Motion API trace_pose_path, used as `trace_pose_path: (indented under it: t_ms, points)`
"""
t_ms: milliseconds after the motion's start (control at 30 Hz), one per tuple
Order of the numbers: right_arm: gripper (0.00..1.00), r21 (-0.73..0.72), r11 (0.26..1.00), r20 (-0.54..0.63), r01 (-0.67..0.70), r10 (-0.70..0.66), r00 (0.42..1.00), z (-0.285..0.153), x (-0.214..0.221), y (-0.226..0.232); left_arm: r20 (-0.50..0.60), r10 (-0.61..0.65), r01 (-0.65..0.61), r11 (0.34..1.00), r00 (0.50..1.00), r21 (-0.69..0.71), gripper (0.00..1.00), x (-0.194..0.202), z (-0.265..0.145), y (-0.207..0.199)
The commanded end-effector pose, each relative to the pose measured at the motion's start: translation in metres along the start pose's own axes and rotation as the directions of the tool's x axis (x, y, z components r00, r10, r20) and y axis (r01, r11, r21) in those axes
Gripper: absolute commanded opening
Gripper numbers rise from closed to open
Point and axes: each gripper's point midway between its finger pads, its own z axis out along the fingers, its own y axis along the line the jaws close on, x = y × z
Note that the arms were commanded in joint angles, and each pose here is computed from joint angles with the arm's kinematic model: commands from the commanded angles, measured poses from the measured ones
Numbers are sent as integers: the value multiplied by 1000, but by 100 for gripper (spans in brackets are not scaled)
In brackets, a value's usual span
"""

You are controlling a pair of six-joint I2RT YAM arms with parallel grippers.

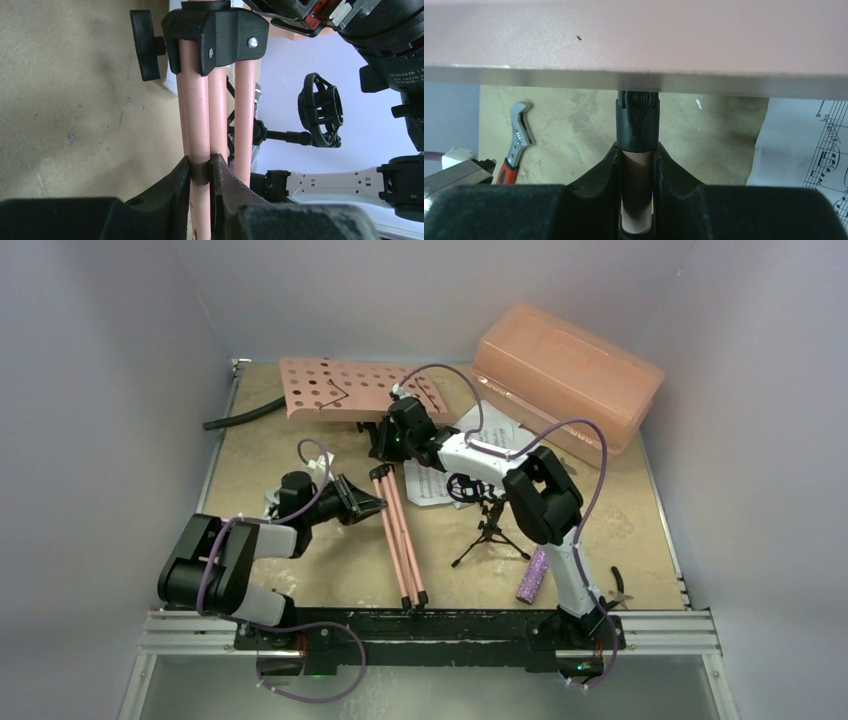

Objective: Set up the instrument practice props

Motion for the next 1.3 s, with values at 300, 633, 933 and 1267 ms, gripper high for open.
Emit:
trace_pose_path:
  t_ms: [300,633,933,1267]
  points:
    - [0,-394,848,594,354,-59,802,-185,-157,169,-21,308,-309,945,951,-108,0,-41,-1,-33]
    - [0,-381,763,755,523,-70,652,-255,-178,196,67,460,-452,886,885,-108,0,-82,-9,-97]
    - [0,-344,672,852,655,-69,518,-303,-185,217,73,581,-573,812,810,-110,0,-106,-17,-143]
    - [0,-277,565,917,777,-86,390,-344,-182,234,285,749,-754,647,599,-116,0,-131,-41,-203]
